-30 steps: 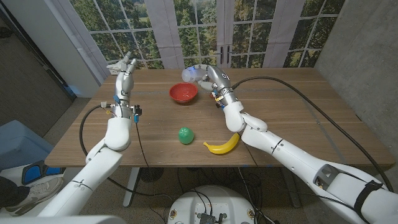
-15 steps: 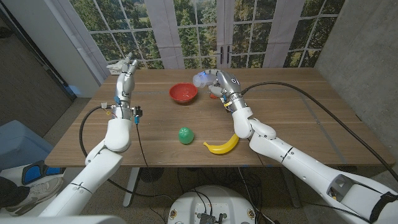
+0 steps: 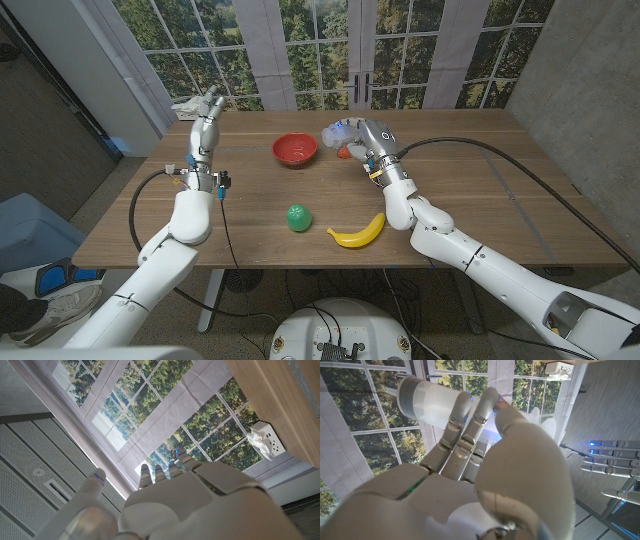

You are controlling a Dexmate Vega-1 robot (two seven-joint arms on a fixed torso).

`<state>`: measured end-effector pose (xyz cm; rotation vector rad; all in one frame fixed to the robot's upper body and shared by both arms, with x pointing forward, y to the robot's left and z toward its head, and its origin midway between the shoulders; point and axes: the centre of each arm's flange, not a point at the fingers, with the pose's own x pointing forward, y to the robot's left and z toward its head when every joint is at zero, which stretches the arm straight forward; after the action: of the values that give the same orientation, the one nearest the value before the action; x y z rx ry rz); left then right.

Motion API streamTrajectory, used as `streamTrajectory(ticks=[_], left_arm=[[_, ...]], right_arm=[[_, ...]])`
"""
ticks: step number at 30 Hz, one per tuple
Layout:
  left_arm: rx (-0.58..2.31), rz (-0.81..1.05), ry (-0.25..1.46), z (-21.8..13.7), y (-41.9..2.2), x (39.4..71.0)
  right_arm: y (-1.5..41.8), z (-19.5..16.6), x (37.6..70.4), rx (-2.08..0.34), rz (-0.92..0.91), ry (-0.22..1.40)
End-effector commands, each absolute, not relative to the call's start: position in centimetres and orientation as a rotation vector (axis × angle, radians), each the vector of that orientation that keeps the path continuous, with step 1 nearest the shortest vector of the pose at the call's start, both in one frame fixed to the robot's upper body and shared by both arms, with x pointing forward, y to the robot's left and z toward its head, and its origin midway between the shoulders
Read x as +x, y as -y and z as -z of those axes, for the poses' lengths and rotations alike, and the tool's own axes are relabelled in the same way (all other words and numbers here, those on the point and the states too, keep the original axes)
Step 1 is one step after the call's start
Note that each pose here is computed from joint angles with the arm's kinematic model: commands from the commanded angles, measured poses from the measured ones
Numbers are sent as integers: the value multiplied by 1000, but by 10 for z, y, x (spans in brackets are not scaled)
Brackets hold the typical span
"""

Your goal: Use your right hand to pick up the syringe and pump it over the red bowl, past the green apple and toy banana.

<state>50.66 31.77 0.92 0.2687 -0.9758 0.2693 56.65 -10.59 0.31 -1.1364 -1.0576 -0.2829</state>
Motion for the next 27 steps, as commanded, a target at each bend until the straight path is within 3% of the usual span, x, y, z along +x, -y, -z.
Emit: streamTrajectory(ticks=[1, 27], left_arm=[[270, -263, 966, -9, -320, 511], [270, -257, 947, -8, -326, 518]], right_arm=[[112, 6, 569, -1276, 323, 1004], [112, 19, 591, -1495, 264, 822]])
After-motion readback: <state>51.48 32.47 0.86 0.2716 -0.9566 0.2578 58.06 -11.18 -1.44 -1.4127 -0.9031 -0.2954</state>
